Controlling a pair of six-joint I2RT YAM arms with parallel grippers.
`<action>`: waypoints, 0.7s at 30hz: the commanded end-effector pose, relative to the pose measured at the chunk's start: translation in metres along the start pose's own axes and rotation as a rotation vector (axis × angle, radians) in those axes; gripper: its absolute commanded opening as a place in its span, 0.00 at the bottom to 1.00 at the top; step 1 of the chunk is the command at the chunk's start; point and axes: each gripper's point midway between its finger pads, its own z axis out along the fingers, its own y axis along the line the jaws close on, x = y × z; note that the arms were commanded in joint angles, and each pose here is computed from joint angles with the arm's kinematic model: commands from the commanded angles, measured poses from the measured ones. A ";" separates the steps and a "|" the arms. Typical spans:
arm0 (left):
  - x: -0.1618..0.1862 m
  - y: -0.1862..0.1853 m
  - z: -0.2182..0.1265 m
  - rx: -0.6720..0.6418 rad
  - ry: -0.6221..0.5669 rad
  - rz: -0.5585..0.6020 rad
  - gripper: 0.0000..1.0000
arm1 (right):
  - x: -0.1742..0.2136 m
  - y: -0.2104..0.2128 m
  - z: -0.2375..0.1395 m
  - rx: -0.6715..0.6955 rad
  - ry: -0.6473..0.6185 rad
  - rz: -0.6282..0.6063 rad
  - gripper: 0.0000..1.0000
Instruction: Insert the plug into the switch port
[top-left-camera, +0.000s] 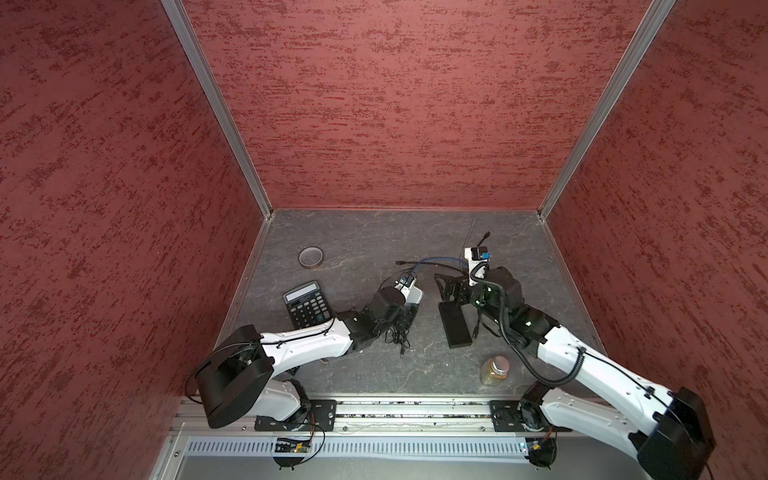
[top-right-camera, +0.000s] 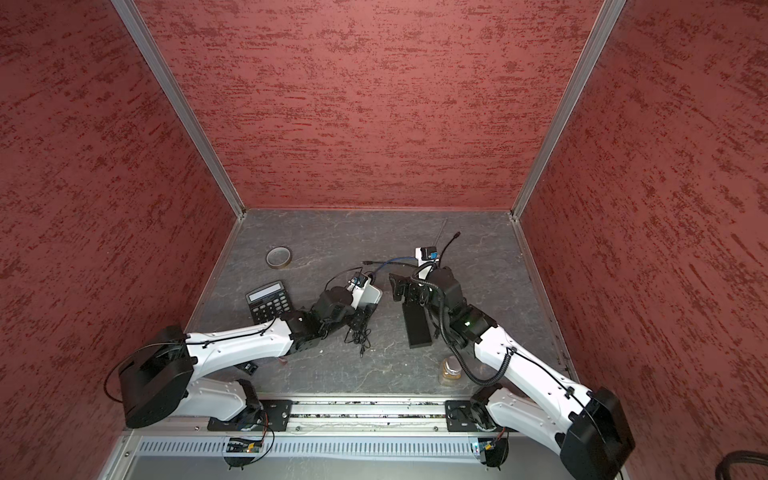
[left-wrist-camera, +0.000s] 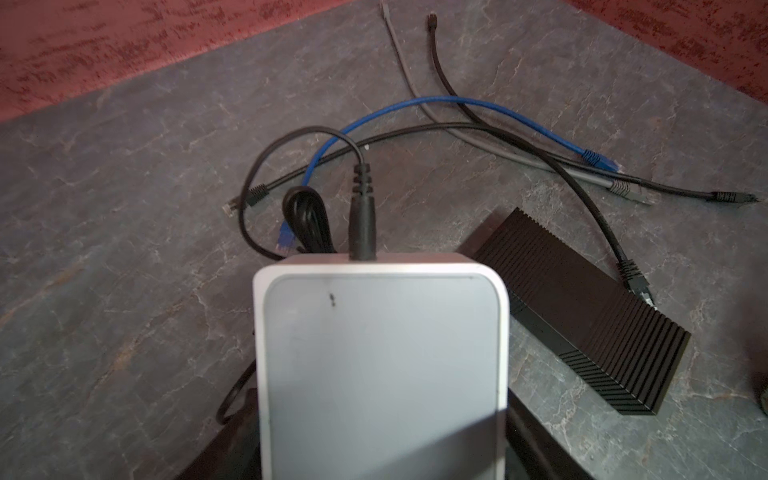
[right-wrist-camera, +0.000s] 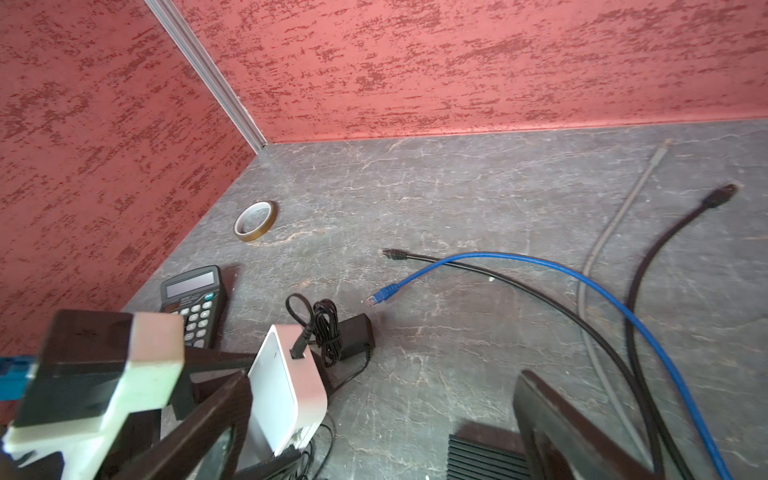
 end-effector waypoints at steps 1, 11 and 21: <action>0.004 -0.007 0.004 0.028 0.052 -0.046 0.43 | 0.005 -0.016 -0.001 0.072 -0.001 -0.007 0.99; 0.021 0.020 0.031 -0.085 0.135 -0.058 0.43 | 0.021 -0.013 0.009 0.032 0.049 -0.001 0.99; 0.005 0.013 0.034 -0.015 0.138 -0.101 0.42 | 0.031 -0.020 0.017 0.059 0.075 0.004 0.99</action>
